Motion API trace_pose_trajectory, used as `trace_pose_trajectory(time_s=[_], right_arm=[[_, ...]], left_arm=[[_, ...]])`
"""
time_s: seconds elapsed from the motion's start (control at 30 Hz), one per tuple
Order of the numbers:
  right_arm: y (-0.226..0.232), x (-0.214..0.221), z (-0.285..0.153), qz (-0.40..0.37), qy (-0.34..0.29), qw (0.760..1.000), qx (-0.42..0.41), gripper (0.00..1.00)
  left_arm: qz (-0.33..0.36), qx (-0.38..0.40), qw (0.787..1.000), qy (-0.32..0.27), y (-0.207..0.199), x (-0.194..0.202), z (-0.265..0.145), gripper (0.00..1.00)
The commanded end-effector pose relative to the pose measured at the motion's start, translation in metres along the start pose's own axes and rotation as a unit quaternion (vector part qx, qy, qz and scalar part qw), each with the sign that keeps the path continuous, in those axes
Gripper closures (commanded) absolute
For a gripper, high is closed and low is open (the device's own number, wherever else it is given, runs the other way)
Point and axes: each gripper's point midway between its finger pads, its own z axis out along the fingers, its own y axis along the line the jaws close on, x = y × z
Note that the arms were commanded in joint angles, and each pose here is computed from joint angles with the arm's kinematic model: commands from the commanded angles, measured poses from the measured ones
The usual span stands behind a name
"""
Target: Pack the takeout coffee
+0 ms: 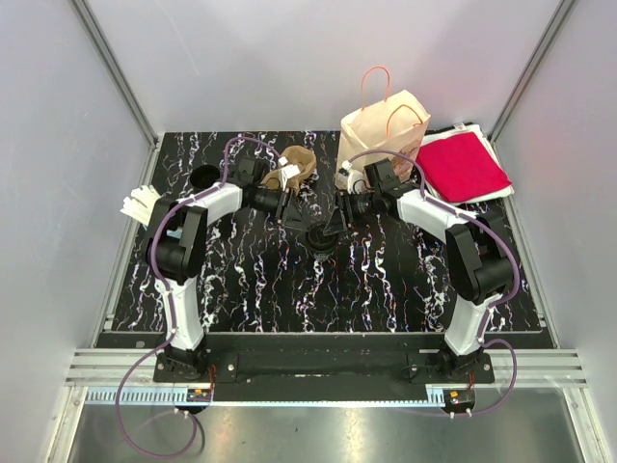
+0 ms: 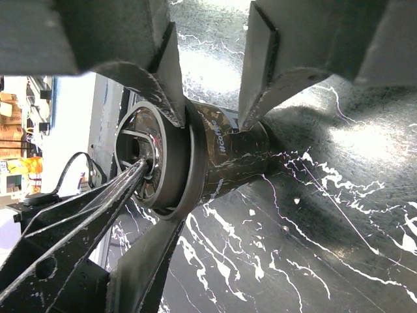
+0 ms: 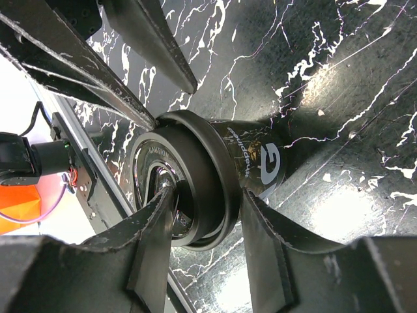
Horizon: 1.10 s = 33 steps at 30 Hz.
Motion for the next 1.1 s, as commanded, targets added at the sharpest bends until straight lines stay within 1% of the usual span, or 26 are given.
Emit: trace_pose_trajectory(time_s=[0.0,0.1,0.2,0.47,0.67,0.8,0.93,1.07], right_arm=[[-0.016,0.026,0.012,-0.008,0.034,0.998,0.043,0.53],[-0.015,0.026,0.011,-0.008,0.034,0.998,0.043,0.53],[-0.016,0.027,0.012,-0.008,0.035,0.998,0.043,0.53],[-0.015,0.027,0.012,-0.011,0.036,0.998,0.042,0.53],[-0.016,0.028,0.013,-0.011,0.037,0.998,0.044,0.53],[-0.018,0.029,0.014,-0.009,0.040,0.998,0.045,0.54],[-0.018,0.029,0.014,-0.009,0.040,0.998,0.045,0.54],[-0.018,0.028,0.014,-0.010,0.039,0.998,0.046,0.54]], left_arm=[[0.012,-0.033,0.999,0.017,0.012,0.013,0.008,0.57],[0.029,-0.025,0.999,-0.015,0.001,-0.013,-0.002,0.54],[0.040,-0.019,0.999,-0.025,-0.006,-0.028,-0.004,0.53],[0.031,-0.007,0.999,-0.019,0.004,-0.030,0.008,0.54],[0.044,0.013,0.999,-0.027,-0.003,-0.037,0.010,0.54],[0.038,0.013,0.999,-0.013,-0.002,-0.031,0.014,0.55],[0.036,0.002,0.999,0.016,0.003,-0.016,0.023,0.57],[0.033,-0.030,0.998,0.049,0.014,0.001,0.025,0.59]])
